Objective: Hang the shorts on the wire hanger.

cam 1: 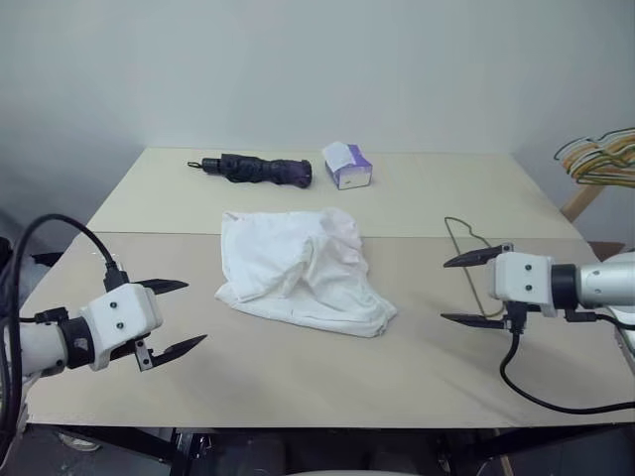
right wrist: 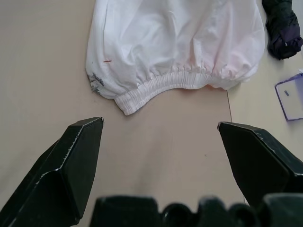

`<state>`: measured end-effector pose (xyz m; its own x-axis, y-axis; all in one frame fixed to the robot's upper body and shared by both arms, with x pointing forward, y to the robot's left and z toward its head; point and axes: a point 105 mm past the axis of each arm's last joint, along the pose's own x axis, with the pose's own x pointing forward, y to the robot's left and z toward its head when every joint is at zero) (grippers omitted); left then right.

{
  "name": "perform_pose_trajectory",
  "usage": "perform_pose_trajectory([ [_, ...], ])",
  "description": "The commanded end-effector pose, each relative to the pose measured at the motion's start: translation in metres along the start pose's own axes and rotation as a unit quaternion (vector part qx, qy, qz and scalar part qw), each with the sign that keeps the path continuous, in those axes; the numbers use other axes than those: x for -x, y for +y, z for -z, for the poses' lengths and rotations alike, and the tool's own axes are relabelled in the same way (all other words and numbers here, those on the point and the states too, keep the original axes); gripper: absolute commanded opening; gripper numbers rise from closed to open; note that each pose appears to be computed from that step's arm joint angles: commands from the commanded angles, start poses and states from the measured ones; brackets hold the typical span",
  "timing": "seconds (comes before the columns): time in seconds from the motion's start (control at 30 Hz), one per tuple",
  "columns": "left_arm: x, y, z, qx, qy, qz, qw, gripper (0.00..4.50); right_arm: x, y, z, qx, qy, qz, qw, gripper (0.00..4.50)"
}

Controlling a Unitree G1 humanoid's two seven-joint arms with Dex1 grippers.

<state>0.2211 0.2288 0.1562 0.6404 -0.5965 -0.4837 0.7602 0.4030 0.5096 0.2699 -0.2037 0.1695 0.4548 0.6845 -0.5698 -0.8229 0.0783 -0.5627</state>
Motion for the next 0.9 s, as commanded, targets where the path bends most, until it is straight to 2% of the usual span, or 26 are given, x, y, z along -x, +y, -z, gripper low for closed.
perform_pose_trajectory([
  [0.03,0.005,0.003,-0.009,-0.010,-0.015,-0.013,1.000,4.50,0.004,-0.009,-0.010,0.029,-0.006,0.017,0.999,4.48],
  [0.33,0.002,0.004,-0.010,-0.012,-0.015,-0.021,1.000,4.50,0.003,-0.011,-0.011,0.029,-0.009,0.019,0.999,4.48],
  [0.6,0.002,0.000,0.008,-0.010,0.031,-0.004,0.999,4.50,-0.013,-0.004,-0.015,0.054,-0.021,0.005,0.998,4.48],
  [0.9,0.001,-0.010,0.035,-0.016,0.098,0.055,0.994,4.50,-0.065,0.015,-0.007,0.092,0.003,-0.006,0.996,4.48],
])
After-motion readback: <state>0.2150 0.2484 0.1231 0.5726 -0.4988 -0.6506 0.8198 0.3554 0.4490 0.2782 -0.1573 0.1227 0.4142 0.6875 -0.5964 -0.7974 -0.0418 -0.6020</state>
